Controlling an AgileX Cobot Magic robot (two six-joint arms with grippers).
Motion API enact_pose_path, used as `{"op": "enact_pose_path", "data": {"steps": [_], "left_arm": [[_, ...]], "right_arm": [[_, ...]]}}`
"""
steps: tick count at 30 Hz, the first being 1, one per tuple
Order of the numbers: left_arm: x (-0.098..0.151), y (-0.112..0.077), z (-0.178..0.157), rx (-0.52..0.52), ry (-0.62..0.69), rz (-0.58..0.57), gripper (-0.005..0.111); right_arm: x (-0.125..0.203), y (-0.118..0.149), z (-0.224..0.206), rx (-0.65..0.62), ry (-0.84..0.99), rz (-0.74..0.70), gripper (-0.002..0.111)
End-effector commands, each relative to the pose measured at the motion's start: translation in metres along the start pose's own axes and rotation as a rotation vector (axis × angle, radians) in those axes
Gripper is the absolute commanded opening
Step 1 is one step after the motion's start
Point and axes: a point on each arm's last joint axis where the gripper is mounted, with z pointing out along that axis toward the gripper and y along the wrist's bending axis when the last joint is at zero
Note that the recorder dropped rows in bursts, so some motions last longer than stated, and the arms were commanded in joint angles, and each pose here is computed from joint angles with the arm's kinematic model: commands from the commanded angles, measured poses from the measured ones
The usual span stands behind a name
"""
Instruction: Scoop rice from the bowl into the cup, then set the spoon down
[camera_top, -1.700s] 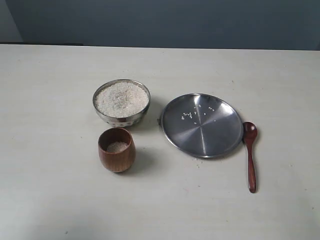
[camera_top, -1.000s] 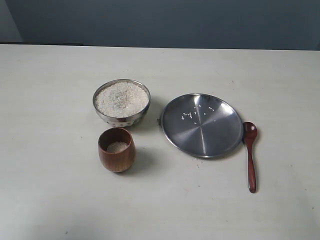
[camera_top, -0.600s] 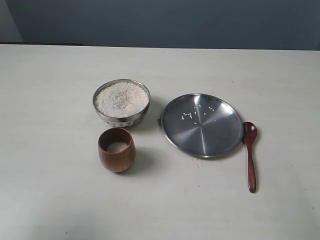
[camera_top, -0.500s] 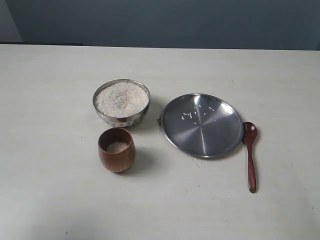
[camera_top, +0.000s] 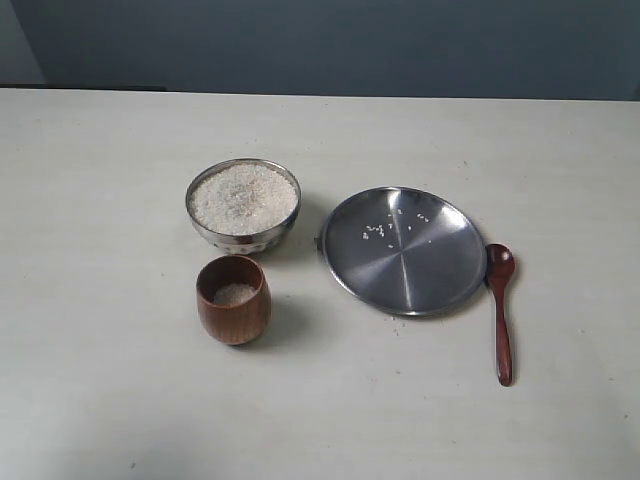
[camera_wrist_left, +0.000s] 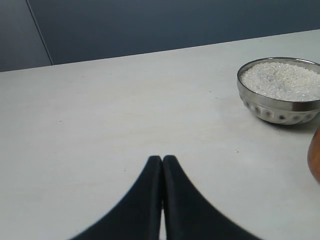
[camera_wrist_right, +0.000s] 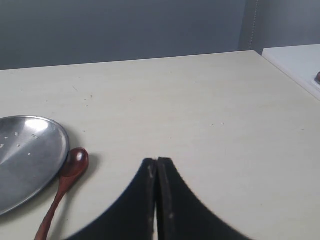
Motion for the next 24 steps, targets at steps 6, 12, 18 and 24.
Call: {"op": "enact_pose_path", "data": {"steps": [6, 12, 18, 24], "left_arm": [[-0.040, 0.004, -0.010, 0.010, -0.462, -0.245, 0.000], [-0.060, 0.006, -0.020, 0.067, -0.499, -0.507, 0.000], [-0.105, 0.004, -0.052, 0.085, -0.521, -0.297, 0.000], [-0.135, 0.004, -0.082, 0.068, -0.543, -0.153, 0.000]], "right_arm": [[0.001, 0.000, 0.000, 0.003, -0.005, -0.003, 0.000], [0.001, 0.000, 0.000, 0.003, -0.005, -0.003, 0.000], [0.001, 0.000, 0.000, 0.003, -0.005, -0.003, 0.000], [0.001, 0.000, 0.000, 0.003, -0.005, -0.003, 0.000]]}}
